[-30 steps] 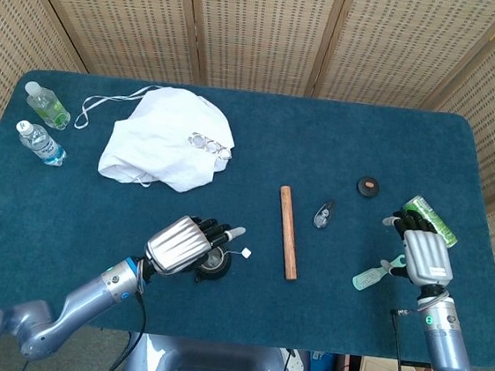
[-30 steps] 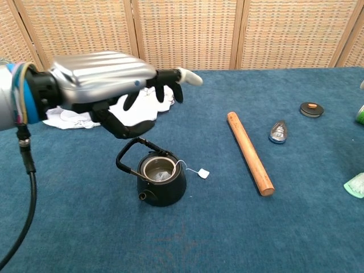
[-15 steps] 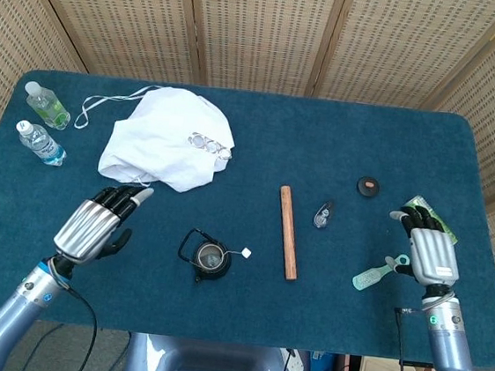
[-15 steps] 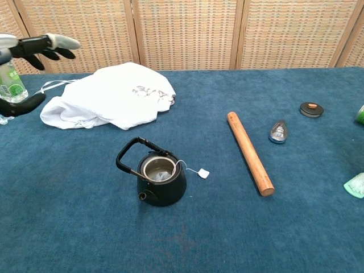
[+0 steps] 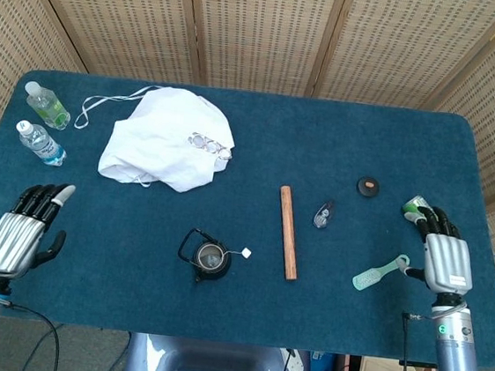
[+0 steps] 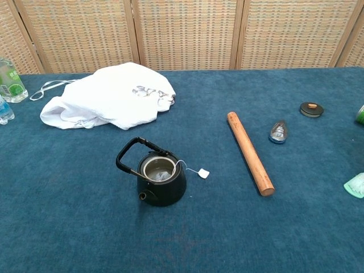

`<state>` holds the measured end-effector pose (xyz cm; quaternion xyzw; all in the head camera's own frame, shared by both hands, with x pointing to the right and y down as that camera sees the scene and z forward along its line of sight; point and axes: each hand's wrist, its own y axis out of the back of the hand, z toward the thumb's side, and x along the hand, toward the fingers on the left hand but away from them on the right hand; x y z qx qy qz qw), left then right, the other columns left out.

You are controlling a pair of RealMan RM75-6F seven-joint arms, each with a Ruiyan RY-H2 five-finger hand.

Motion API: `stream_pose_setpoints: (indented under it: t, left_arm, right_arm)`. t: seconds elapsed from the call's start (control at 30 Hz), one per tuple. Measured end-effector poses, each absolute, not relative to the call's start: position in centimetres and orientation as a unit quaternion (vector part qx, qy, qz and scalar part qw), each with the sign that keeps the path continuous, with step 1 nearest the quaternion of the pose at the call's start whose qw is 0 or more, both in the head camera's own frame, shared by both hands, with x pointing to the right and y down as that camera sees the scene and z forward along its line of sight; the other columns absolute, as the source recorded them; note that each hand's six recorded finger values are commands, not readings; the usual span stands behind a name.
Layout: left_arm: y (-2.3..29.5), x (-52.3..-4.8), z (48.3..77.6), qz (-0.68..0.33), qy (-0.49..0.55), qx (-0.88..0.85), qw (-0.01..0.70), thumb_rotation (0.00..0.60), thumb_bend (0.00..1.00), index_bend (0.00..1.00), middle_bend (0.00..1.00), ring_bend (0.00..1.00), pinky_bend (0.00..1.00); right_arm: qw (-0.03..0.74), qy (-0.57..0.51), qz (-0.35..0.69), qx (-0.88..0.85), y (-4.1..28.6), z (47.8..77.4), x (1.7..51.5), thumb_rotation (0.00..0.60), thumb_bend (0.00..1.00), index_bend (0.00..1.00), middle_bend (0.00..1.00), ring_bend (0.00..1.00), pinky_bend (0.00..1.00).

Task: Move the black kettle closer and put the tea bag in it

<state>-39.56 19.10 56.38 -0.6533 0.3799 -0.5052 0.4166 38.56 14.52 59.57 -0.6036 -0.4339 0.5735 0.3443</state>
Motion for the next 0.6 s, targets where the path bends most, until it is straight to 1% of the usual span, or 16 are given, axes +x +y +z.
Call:
stream_pose_setpoints:
  t: [0.13,0.33,0.47,0.6]
  left_arm:
    - [20.7,-41.8,56.0,-0.515,0.398,-0.637,0.413,0.600,0.51,0.00,0.11,0.10,0.09]
    - [23.4,-44.0,56.0,-0.536,0.397,-0.631,0.396,0.600,0.51,0.00,0.11,0.10,0.09]
    - [24.4,-44.7,56.0,-0.549,0.394,-0.625,0.390,0.600,0.51,0.03,0.11,0.10,0.09]
    - [24.7,-45.1,55.9,-0.554,0.394,-0.624,0.386,0.600,0.51,0.03,0.11,0.10,0.09]
  right_arm:
    - [0.345,-0.436,0.577,-0.598,15.7,59.1,39.2,0.600,0.29,0.27,0.23,0.12,0.26]
    - [0.341,-0.441,0.586,-0.588,18.0,58.4,40.5,0.600,0.29,0.27,0.23,0.12,0.26]
    - [0.338,-0.442,0.587,-0.589,18.7,58.2,40.7,0.600,0.29,0.27,0.23,0.12,0.26]
    - [0.337,-0.444,0.587,-0.587,18.8,58.1,40.8,0.600,0.29,0.27,0.23,0.12,0.26]
